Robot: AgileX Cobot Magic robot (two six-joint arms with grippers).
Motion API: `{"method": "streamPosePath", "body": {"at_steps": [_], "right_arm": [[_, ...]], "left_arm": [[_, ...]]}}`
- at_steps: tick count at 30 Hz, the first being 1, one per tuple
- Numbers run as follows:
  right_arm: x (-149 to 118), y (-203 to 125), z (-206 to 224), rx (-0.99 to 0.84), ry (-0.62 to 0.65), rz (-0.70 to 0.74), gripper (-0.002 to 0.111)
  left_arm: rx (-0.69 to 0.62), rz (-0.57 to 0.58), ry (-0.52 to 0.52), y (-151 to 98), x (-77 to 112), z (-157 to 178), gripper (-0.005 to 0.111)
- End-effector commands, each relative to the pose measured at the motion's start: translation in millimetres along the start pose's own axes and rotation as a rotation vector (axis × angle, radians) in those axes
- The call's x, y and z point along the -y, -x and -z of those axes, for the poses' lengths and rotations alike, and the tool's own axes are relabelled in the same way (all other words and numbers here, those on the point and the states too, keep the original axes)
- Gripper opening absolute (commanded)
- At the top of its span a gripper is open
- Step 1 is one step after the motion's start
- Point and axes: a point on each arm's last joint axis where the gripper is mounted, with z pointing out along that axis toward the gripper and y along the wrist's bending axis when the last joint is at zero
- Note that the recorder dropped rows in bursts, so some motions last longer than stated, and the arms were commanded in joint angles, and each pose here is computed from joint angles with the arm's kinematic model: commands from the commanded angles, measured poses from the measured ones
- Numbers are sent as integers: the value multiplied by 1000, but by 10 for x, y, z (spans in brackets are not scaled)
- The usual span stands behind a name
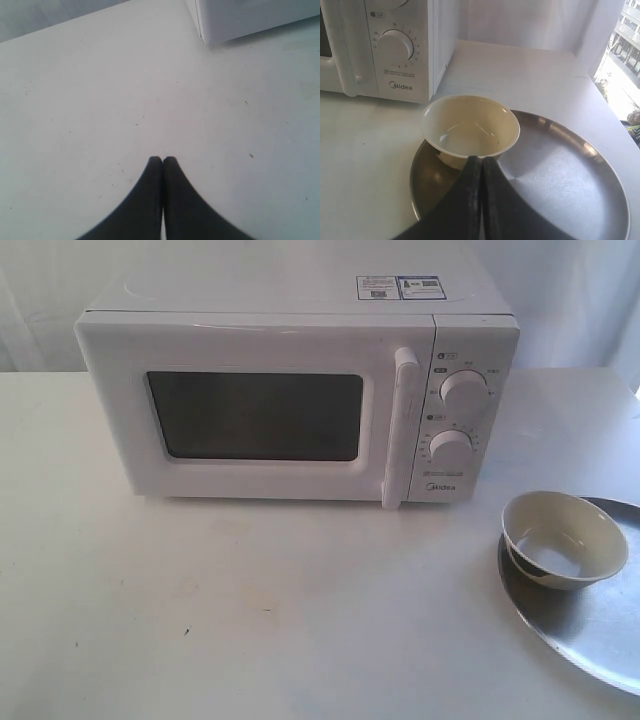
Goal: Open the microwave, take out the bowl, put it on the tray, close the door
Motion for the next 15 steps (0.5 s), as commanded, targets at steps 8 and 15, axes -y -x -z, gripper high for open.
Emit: {"method": "streamPosePath", "body": {"at_steps": [8, 15], "right_arm": [[5, 8, 4, 15, -8, -6, 0], [5, 8, 4, 15, -8, -6, 0]], "left_arm": [[2, 6, -5, -5, 5, -1, 0], [2, 6, -5, -5, 5, -1, 0]]}}
